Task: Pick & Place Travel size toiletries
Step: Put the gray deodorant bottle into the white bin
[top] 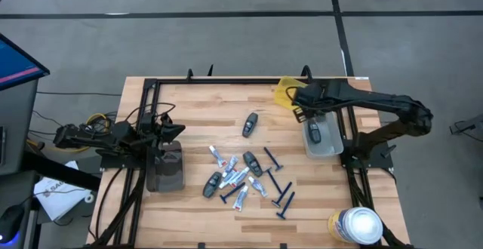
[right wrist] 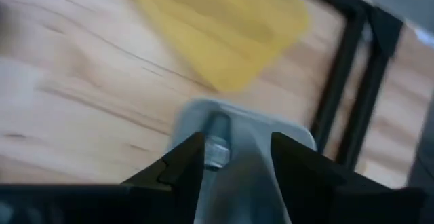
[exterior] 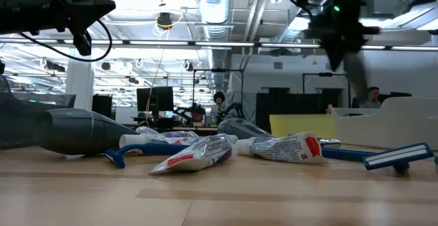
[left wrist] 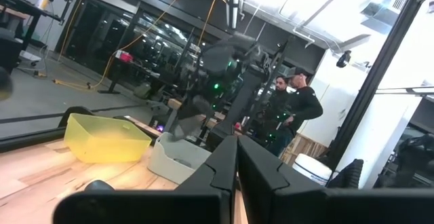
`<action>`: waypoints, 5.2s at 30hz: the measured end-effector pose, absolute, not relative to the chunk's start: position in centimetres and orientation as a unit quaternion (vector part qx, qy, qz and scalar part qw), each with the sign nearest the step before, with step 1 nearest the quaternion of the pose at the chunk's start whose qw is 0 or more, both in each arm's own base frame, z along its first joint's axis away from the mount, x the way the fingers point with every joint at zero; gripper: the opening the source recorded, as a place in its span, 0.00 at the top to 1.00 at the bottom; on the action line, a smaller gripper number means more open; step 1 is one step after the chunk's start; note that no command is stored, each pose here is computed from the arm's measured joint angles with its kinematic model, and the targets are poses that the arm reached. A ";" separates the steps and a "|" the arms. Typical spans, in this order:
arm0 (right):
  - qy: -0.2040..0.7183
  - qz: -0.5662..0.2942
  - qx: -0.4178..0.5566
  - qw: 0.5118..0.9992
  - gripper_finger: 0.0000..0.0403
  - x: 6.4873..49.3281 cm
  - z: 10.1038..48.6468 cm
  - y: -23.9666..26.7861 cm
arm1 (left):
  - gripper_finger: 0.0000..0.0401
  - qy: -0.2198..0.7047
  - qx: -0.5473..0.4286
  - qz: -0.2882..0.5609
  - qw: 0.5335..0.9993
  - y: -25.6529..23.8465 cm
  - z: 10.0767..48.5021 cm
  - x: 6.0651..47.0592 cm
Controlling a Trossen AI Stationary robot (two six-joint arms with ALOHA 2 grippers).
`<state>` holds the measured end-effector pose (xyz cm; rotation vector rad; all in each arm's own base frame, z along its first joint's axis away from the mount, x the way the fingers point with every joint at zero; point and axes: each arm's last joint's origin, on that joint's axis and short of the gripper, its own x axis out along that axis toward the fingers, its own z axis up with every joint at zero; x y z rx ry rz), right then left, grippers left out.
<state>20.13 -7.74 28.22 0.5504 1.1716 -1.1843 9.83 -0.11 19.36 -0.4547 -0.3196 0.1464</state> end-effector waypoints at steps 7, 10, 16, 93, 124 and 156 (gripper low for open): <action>0.512 -0.547 0.272 0.604 0.75 17.5 24.3 -7.5 | 0.98 -0.158 -0.224 0.072 0.959 -0.1 19.4 9.8; 0.518 -0.533 0.286 0.605 0.85 17.4 23.6 -7.4 | 0.98 -0.158 -0.224 0.072 0.959 -0.1 19.4 9.8; 0.516 -0.518 0.280 0.622 0.95 17.8 23.6 -7.3 | 0.98 -0.158 -0.224 0.072 0.959 -0.1 19.4 9.8; 0.416 -0.418 0.541 0.600 0.27 41.6 13.9 -11.0 | 0.98 -0.163 -0.224 0.062 0.959 -0.2 19.5 10.1; 0.433 -0.369 0.474 0.672 0.51 38.0 22.0 -11.6 | 0.98 -0.164 -0.223 0.062 0.959 -0.2 19.6 10.1; 0.533 -0.528 0.376 0.544 0.51 16.7 22.2 -8.4 | 0.98 -0.163 -0.186 0.096 0.964 0.0 19.5 10.1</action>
